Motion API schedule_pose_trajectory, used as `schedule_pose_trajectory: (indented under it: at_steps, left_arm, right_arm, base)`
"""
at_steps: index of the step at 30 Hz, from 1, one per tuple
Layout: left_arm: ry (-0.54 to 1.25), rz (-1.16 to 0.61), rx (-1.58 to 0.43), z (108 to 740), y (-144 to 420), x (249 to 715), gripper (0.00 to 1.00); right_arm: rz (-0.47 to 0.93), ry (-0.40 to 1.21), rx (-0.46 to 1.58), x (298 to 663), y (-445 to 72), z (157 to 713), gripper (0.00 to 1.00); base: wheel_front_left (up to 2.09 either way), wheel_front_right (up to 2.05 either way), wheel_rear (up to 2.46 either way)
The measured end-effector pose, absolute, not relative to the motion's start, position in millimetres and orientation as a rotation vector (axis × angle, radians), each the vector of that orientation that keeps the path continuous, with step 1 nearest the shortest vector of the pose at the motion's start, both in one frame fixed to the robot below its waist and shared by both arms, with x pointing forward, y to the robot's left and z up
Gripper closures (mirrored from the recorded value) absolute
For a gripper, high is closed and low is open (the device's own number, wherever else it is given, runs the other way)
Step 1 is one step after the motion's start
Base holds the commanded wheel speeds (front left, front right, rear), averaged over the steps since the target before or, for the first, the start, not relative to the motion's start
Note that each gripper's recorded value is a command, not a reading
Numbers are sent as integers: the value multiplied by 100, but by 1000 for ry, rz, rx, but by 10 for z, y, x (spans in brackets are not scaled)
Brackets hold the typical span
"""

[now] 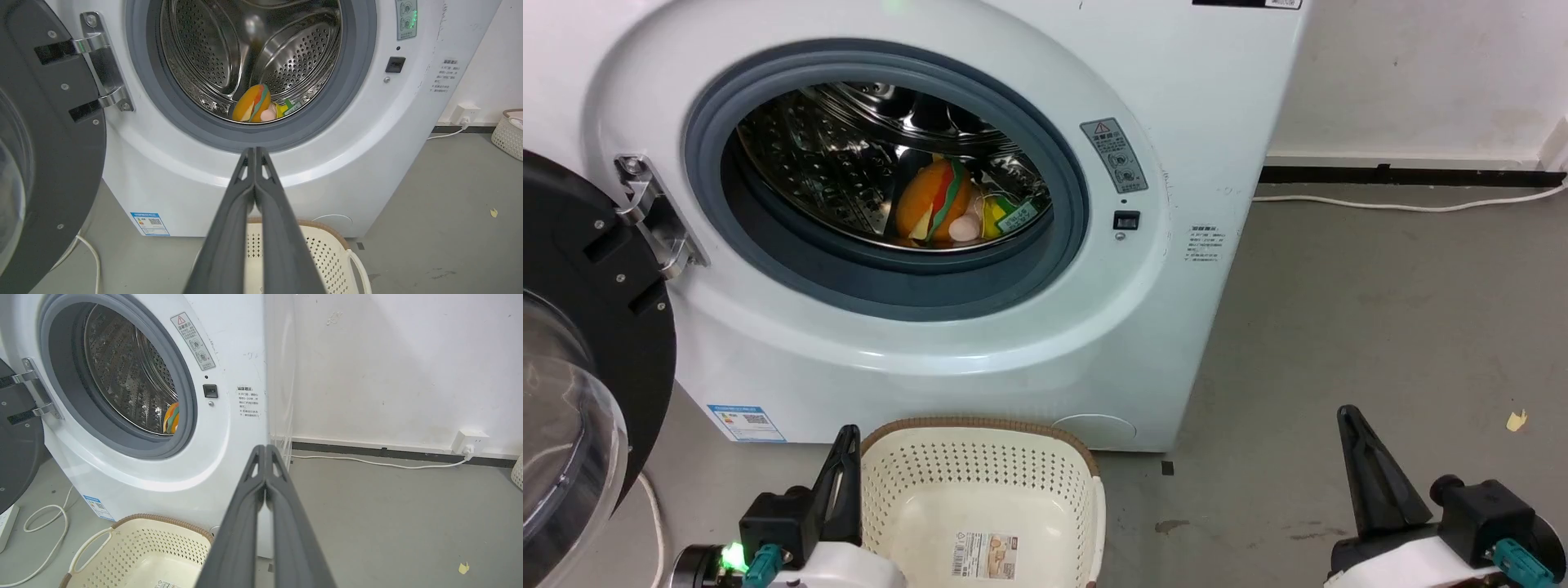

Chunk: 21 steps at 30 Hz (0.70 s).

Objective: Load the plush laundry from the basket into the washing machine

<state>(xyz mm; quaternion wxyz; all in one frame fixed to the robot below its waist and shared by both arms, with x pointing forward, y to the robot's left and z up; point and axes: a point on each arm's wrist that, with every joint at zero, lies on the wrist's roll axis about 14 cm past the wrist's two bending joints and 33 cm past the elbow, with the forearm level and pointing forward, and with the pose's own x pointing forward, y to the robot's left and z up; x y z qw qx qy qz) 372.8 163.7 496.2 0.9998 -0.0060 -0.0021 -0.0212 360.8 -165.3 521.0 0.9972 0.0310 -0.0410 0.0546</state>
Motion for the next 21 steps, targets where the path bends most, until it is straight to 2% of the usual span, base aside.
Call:
schedule_pose_trajectory:
  at_steps: [21]
  left_arm:
    - [4, -34, 1, 5022, 1662, 3722, 100]
  right_arm:
    - [118, -52, 35, 3616, -1633, 5196, 100]
  base:
    - [0, 0, 0]
